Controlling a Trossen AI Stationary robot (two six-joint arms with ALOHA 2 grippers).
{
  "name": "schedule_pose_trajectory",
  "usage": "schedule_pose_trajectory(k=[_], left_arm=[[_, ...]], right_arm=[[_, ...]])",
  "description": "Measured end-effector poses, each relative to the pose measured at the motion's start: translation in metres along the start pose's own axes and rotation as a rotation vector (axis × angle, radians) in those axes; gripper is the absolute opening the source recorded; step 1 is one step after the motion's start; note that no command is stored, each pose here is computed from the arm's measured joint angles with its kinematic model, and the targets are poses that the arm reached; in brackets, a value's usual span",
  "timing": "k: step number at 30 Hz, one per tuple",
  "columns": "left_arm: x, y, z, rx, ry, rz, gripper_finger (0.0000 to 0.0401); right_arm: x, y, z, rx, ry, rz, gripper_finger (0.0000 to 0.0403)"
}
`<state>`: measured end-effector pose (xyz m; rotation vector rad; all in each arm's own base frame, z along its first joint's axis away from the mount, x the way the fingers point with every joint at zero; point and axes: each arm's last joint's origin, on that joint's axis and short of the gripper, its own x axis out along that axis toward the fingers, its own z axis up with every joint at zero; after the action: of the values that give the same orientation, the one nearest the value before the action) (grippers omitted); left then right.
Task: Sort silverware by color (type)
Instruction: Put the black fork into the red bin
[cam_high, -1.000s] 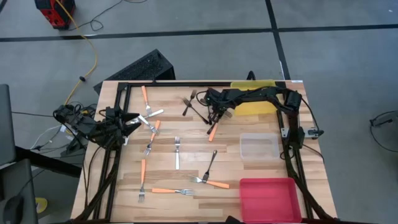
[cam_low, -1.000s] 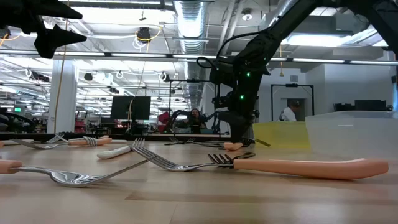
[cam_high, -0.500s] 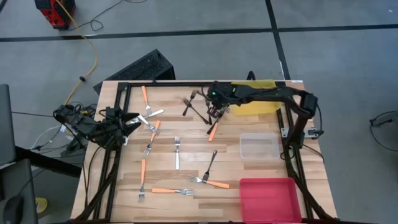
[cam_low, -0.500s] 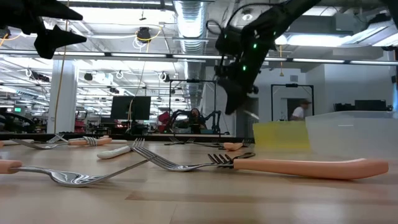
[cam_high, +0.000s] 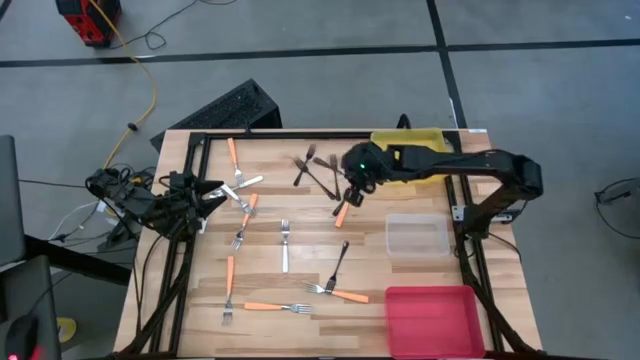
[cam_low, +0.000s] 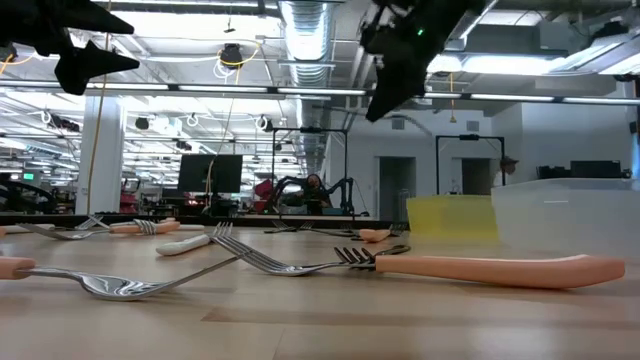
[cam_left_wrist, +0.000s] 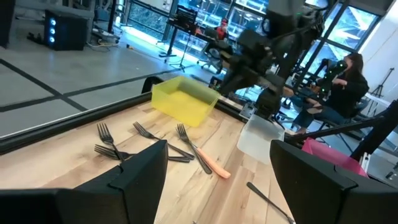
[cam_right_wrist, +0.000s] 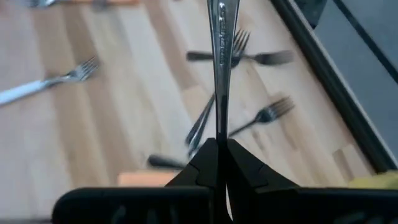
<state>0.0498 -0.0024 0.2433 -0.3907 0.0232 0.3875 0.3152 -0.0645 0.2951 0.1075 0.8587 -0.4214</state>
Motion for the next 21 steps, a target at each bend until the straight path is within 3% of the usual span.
schedule_pose_trajectory(k=[10,21], left_arm=[[0.000,0.001,0.000,0.000,-0.011,0.021,0.0268],[0.000,0.001,0.000,0.000,-0.013,0.025,0.0268]], right_arm=[[-0.051,0.053,-0.021,0.005,0.024,0.136,0.0035],[-0.090,0.107,-0.066,0.060,0.189,0.190,0.0038]])
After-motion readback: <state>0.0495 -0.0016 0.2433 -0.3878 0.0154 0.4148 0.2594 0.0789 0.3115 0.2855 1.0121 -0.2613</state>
